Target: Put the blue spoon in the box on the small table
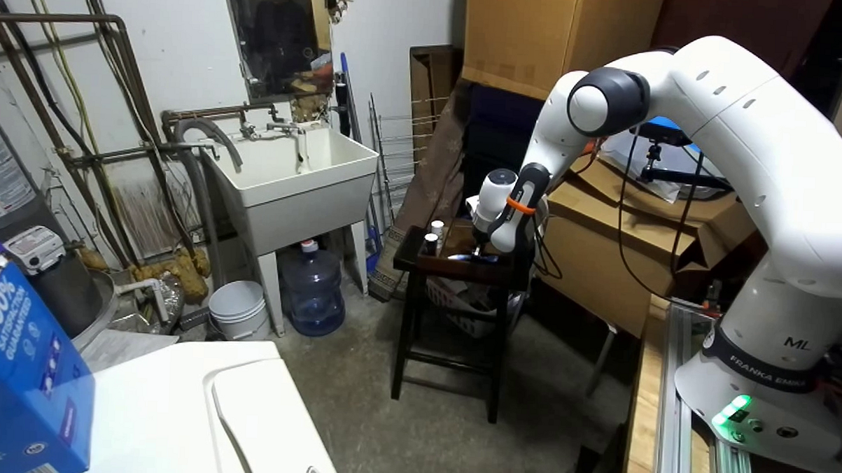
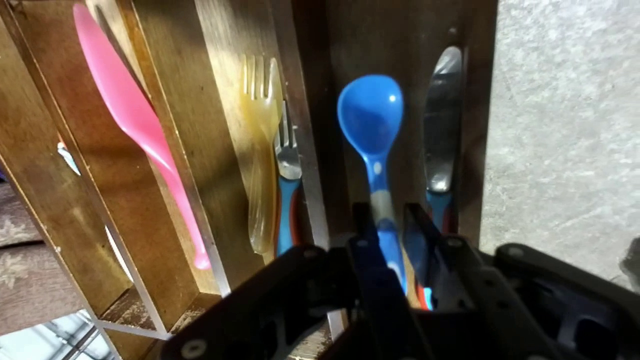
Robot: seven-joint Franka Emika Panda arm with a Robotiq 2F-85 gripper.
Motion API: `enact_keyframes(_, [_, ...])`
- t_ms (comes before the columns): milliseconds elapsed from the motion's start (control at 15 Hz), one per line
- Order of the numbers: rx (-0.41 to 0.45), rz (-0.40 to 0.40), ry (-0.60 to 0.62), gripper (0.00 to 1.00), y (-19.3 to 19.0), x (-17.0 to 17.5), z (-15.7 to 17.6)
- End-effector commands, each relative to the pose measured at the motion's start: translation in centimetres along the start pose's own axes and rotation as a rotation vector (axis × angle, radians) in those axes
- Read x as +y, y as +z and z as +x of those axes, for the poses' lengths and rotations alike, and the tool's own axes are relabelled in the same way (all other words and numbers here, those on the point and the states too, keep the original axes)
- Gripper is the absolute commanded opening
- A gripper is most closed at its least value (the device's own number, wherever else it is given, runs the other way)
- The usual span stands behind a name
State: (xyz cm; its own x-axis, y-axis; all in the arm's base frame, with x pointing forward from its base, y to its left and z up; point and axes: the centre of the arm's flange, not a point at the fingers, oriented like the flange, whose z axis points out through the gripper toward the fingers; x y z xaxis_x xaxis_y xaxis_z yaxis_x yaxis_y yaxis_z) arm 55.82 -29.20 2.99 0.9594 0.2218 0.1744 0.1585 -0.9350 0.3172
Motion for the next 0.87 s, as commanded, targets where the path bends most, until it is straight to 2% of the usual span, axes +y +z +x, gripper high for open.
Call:
enact_keyframes(0, [-0.004, 0.004, -0.002, 0.55, 0.2, 1.2, 0.4])
enact_keyframes(133, [0.015, -0.018, 0.001, 0.67, -1.0, 1.5, 0.4])
enact_keyframes(400, [0.136, -0.045, -0.033, 0.95, -7.7, 1.4, 0.5])
enact_keyframes(467, [0.167, -0.067, -0.051, 0.99, -9.6, 1.0, 0.5])
enact_keyframes(733, [0.312, -0.112, -0.123, 1.00, -16.5, -1.4, 0.0])
enact_keyframes(800, [0.279, -0.104, -0.074, 1.00, -11.7, 1.1, 1.9])
